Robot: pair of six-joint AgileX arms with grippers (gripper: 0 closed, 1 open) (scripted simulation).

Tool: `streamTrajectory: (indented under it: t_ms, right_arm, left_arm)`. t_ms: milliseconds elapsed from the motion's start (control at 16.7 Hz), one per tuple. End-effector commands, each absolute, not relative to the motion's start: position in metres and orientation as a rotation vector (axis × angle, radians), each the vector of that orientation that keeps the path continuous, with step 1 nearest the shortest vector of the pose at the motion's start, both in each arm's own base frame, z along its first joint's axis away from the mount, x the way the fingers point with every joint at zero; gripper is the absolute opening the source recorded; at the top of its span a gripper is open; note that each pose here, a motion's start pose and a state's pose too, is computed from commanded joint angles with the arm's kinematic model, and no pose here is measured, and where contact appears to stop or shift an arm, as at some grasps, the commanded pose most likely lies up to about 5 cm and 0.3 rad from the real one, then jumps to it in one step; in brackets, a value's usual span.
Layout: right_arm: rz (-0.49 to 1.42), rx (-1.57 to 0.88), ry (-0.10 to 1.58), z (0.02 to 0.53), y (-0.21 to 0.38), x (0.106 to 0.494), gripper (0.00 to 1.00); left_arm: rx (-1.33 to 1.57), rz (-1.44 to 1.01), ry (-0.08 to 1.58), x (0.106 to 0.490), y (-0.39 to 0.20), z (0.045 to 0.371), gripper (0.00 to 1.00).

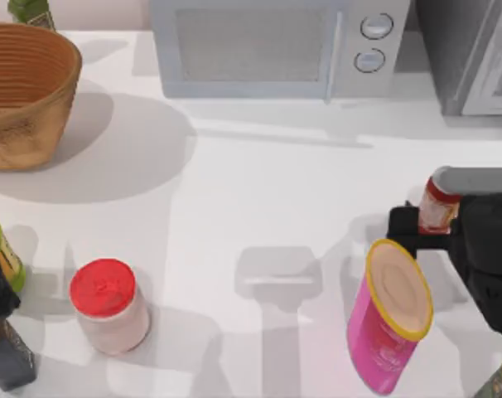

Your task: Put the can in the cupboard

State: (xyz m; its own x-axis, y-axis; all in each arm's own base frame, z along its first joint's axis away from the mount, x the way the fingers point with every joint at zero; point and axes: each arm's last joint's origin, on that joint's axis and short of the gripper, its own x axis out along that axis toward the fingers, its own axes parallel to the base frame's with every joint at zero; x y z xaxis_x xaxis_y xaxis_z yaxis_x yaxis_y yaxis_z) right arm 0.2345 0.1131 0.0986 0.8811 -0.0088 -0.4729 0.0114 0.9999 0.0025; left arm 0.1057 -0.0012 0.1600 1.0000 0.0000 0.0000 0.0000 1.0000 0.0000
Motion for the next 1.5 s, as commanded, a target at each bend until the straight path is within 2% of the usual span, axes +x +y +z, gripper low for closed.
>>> streamTrajectory:
  t_ms: [360, 840, 1500]
  right_arm:
    - [-0.011, 0.005, 0.490, 0.085, 0.111, 0.276, 1.00]
    - [-0.010, 0.005, 0.494, 0.069, 0.114, 0.277, 1.00]
    - [-0.010, 0.005, 0.494, 0.069, 0.114, 0.277, 0.17]
  left_arm:
    - [0.000, 0.000, 0.000, 0.106, -0.001, 0.160, 1.00]
    - [0.000, 0.000, 0.000, 0.106, -0.001, 0.160, 1.00]
    - [0.000, 0.000, 0.000, 0.106, -0.001, 0.160, 1.00]
